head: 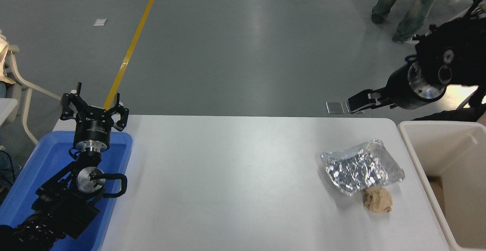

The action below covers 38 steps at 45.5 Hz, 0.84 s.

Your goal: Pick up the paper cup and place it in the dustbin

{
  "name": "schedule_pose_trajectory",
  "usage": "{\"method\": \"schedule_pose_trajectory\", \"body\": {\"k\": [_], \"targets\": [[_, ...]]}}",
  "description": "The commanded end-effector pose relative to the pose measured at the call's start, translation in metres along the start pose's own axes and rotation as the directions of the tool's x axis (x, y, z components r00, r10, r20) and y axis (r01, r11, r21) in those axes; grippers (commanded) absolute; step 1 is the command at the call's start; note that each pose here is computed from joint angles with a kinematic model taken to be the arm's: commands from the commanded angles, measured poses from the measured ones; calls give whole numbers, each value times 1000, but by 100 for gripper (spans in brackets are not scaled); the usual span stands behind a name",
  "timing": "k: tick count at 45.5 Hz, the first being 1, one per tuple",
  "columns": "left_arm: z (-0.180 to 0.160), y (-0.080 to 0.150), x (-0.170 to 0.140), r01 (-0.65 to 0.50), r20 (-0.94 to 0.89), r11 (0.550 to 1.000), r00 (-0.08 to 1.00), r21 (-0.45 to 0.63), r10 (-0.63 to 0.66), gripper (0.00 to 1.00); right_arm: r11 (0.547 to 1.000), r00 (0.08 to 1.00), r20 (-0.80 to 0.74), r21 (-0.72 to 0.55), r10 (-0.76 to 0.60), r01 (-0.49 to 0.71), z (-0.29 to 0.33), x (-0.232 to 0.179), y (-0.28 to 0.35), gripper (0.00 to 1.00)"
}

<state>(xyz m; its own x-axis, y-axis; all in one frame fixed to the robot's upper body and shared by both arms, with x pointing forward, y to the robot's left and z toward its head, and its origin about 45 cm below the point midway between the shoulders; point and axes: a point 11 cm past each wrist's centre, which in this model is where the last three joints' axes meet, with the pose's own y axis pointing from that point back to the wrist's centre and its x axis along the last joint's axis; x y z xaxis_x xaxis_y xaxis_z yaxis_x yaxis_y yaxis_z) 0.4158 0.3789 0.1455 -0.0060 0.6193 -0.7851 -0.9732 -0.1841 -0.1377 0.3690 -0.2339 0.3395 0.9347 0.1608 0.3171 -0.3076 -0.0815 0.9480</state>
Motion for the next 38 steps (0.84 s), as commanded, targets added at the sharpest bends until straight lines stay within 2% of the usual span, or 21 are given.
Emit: {"method": "schedule_pose_trajectory", "body": {"k": [1,11,21,38], "targets": [[0,0,0,-1,-1,1000,1000,-2,1,99,983,985,13,78,-171,169,-65,-19,5,100],[0,0,0,-1,-2,1000,1000,-3,1,99,985,984,46,27,-173,172,-43,-19,9,100],[0,0,0,-1,-1,1000,1000,-2,1,99,987,983,98,41,-156,153,-27,-18,14,100],[0,0,0,-1,-1,1000,1000,-2,1,99,987,983,86,34,-160,158,-25,-19,12,100]]}}
